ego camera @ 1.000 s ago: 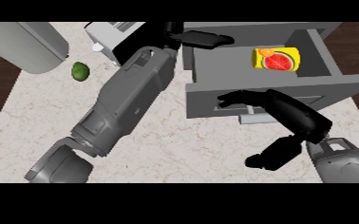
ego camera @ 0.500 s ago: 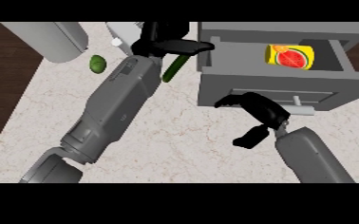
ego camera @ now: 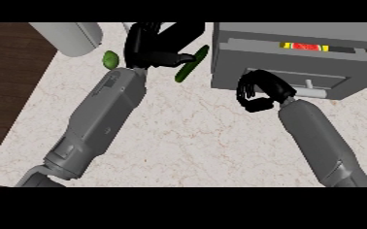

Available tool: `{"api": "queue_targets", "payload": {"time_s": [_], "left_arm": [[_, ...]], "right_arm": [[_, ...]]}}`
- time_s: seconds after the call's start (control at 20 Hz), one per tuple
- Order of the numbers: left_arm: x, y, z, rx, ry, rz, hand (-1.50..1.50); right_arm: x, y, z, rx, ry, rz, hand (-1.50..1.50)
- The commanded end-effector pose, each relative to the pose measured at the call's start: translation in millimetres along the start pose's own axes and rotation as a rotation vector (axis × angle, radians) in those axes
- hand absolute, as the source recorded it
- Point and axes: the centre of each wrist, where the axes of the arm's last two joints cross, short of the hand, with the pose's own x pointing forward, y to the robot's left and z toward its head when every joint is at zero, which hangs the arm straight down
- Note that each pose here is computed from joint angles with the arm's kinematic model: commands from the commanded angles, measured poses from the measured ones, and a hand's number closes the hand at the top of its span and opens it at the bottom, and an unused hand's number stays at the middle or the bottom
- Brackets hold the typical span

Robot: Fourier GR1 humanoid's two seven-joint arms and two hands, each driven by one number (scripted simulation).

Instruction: Pick up the cup, place it into the drawer and close the drawer

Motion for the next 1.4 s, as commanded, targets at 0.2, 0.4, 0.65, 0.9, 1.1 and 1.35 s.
{"api": "queue_targets", "payload": {"time_s": [0.2,0.4,0.65,0.9,1.1,1.35], "left_arm": [[2.1,31.8,14.8,-0.032,0.008,0.007,-1.5],[6.9,39.3,16.1,-0.045,0.026,0.005,-1.5],[8.1,39.7,17.6,-0.072,0.015,0.019,-1.5],[6.2,44.6,22.3,-0.075,0.032,0.033,-1.5],[11.8,47.1,19.8,-0.085,0.028,0.041,-1.5],[9.4,48.4,24.9,-0.101,0.024,0.048,-1.5]], "right_arm": [[-3.5,-78.0,-7.2,-0.241,-0.022,-0.053,1.5],[-6.3,-99.0,0.0,-0.317,0.033,-0.076,1.5],[1.0,-131.1,10.1,-0.338,-0.004,-0.096,1.5],[6.3,-140.6,12.5,-0.327,-0.011,-0.12,1.5],[2.6,-147.3,21.1,-0.332,-0.031,-0.167,1.5],[0.2,-156.1,31.6,-0.316,-0.037,-0.16,1.5]]}}
